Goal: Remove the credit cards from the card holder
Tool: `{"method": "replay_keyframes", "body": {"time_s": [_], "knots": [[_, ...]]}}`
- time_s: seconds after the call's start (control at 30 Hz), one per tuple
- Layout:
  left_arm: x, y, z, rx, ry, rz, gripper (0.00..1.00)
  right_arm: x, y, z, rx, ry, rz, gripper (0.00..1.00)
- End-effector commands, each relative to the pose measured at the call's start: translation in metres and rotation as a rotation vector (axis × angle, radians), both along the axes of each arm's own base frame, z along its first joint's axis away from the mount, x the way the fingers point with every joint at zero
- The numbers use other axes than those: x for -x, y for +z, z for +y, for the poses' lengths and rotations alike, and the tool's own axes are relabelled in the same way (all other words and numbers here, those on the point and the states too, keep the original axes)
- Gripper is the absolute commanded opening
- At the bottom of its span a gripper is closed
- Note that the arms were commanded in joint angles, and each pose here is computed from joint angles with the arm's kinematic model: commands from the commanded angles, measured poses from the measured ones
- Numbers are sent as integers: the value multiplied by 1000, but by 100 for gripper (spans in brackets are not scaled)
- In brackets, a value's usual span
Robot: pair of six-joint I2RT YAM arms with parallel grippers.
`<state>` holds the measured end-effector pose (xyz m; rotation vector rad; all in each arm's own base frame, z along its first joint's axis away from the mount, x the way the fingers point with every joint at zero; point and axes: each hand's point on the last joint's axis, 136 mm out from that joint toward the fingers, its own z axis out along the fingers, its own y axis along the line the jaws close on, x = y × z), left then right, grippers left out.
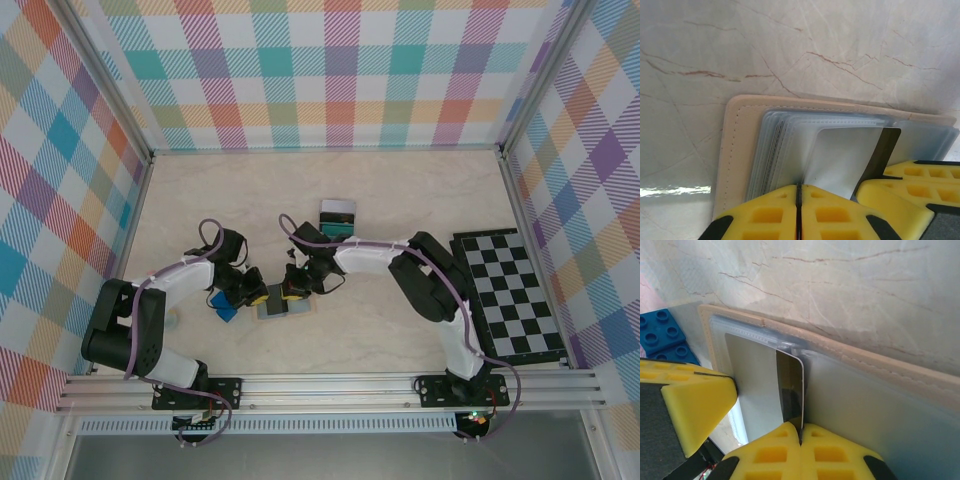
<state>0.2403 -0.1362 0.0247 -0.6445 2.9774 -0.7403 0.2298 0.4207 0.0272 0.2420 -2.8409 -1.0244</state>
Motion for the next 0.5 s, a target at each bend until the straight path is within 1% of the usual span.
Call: {"method": "replay_keyframes", "body": {"time_s": [0.0, 0.07, 0.17, 0.27, 0.4, 0.47], "knots": [[17, -21, 19, -110, 22, 55, 12, -5, 0, -19, 59, -30, -57, 0], [13, -16, 17, -97, 28, 30, 15, -6, 6, -23, 52, -7, -98, 0], [6, -6, 14, -81, 32, -2, 20, -10, 12, -35, 95, 10, -167, 0], [-2, 7, 10, -58, 41, -42, 25, -12, 22, -45, 98, 25, -225, 0], [-16, 33, 4, -13, 56, -117, 35, -14, 53, -49, 31, 67, -329, 0], [-21, 44, 6, -22, 68, -153, 41, -16, 73, -52, 4, 85, -395, 0]]}}
